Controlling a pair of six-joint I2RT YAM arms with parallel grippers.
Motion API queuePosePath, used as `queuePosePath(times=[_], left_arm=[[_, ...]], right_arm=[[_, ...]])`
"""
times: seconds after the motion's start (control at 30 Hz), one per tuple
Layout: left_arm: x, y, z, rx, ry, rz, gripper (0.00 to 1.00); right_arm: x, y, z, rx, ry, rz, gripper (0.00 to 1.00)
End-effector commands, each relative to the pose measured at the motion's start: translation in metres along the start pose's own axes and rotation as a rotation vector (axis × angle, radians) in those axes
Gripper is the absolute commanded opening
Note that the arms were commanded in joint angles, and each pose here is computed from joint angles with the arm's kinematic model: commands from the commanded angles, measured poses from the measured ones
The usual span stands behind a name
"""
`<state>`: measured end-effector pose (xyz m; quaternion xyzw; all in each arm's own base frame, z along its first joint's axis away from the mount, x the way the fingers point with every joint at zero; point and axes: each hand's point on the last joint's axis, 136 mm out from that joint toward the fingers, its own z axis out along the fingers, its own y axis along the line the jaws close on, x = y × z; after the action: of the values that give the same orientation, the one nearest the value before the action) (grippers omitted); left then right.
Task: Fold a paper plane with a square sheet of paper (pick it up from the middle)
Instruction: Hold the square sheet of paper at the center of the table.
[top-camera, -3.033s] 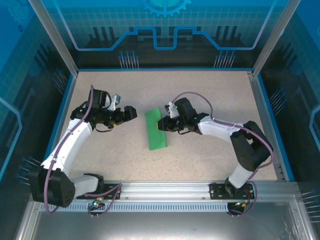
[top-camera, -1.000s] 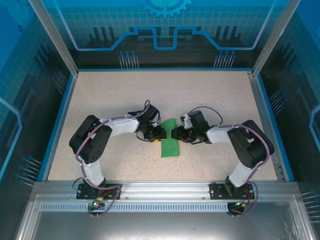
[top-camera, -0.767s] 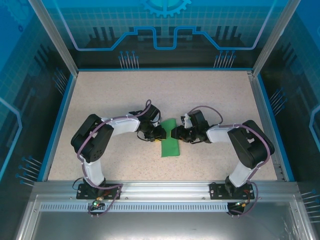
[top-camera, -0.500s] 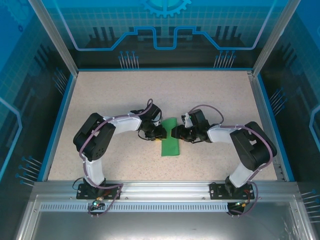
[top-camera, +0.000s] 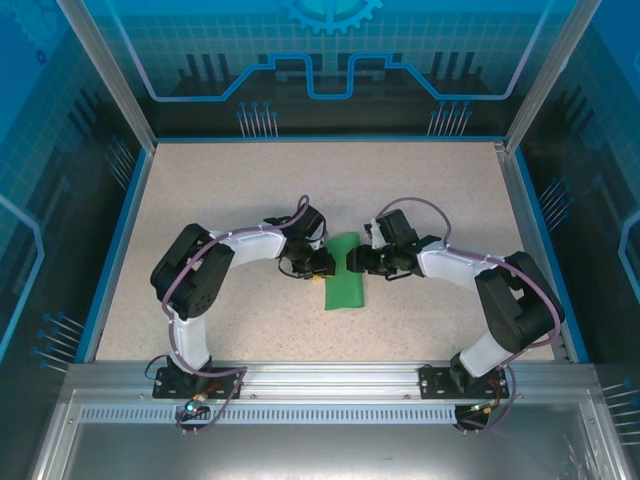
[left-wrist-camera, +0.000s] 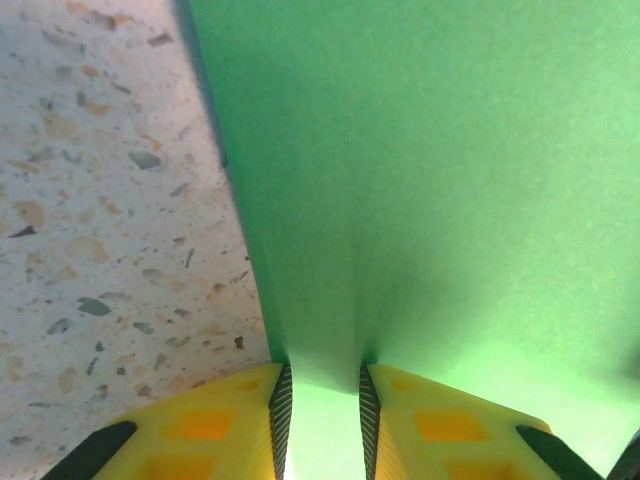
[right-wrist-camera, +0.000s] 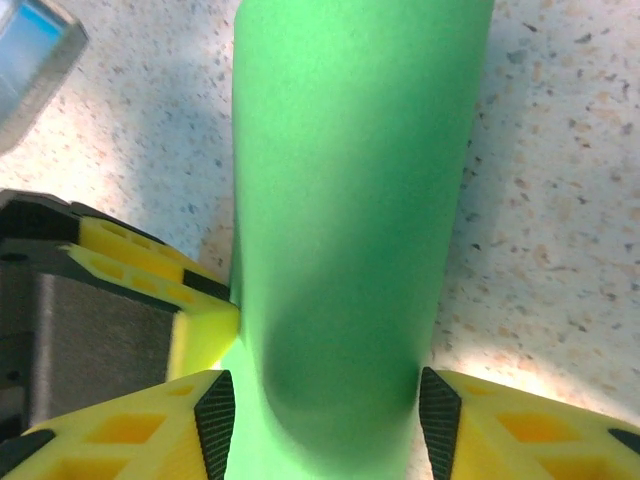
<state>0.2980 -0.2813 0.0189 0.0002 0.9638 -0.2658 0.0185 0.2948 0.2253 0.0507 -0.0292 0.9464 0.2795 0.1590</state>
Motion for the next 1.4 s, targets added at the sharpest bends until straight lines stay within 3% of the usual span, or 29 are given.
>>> queuePosePath(times=[0.0, 0.7, 1.37], left_arm=[[0.003, -0.003, 0.004, 0.002, 0.030, 0.019, 0.28], [-0.008, -0.031, -0.010, 0.079, 0.019, 0.041, 0.34], [-0.012, -0.043, -0.013, 0.088, 0.020, 0.069, 0.37]], right_arm=[[0.002, -0.007, 0.001, 0.072, 0.026, -0.040, 0.55], [0.012, -0.031, 0.000, 0.173, 0.058, -0.057, 0.47], [0.007, -0.050, -0.009, 0.173, -0.028, 0.057, 0.47]])
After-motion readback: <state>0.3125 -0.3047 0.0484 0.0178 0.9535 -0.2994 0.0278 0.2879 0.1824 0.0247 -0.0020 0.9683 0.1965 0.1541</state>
